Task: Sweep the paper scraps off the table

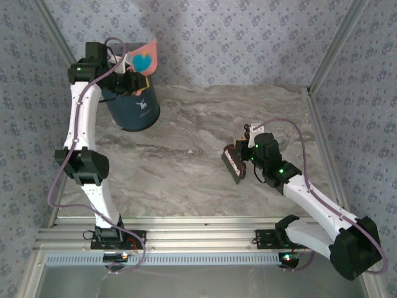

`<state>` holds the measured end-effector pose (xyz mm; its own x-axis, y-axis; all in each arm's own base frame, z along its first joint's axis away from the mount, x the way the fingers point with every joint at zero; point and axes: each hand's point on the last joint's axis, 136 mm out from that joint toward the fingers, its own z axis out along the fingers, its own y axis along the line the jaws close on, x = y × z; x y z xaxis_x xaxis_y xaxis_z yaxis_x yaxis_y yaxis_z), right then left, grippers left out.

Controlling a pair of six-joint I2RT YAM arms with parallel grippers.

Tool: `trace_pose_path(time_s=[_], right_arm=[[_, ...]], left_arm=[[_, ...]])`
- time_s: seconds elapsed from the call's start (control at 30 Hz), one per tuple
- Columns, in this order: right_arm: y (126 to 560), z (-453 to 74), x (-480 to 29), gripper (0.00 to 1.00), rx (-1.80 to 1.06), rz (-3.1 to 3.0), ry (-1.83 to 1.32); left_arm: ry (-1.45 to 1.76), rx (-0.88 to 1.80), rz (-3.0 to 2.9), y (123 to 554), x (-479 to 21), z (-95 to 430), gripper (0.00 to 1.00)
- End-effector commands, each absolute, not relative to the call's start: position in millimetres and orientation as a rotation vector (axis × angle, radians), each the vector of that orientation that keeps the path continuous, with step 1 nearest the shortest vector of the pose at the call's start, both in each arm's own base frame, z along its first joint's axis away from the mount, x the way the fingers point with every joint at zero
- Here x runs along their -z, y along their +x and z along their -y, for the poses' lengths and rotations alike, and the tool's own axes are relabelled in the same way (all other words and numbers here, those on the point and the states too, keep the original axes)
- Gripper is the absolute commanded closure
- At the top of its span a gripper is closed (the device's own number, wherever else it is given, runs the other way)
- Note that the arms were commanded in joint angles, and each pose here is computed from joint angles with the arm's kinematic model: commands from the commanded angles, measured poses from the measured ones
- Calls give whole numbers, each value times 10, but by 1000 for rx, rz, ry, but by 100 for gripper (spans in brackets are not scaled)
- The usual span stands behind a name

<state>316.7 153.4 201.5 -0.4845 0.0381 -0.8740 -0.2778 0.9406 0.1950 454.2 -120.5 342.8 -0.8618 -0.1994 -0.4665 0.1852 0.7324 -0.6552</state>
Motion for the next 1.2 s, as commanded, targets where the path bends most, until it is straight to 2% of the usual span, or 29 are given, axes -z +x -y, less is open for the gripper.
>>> trace_pose_path(time_s=[0.0, 0.57, 1.17], right_arm=[[3180, -1549, -2111, 100, -410, -2021, -151], [3168, -1559, -2094, 100, -416, -2028, -150], [3156, -1570, -2090, 100, -421, -2028, -153]], left_arm=[[-67, 1122, -2334, 4671, -3601, 1204, 100], [-269, 1427, -2134, 5000, -3822, 1051, 100], [-485, 1656, -1910, 5127, -3951, 989, 100]])
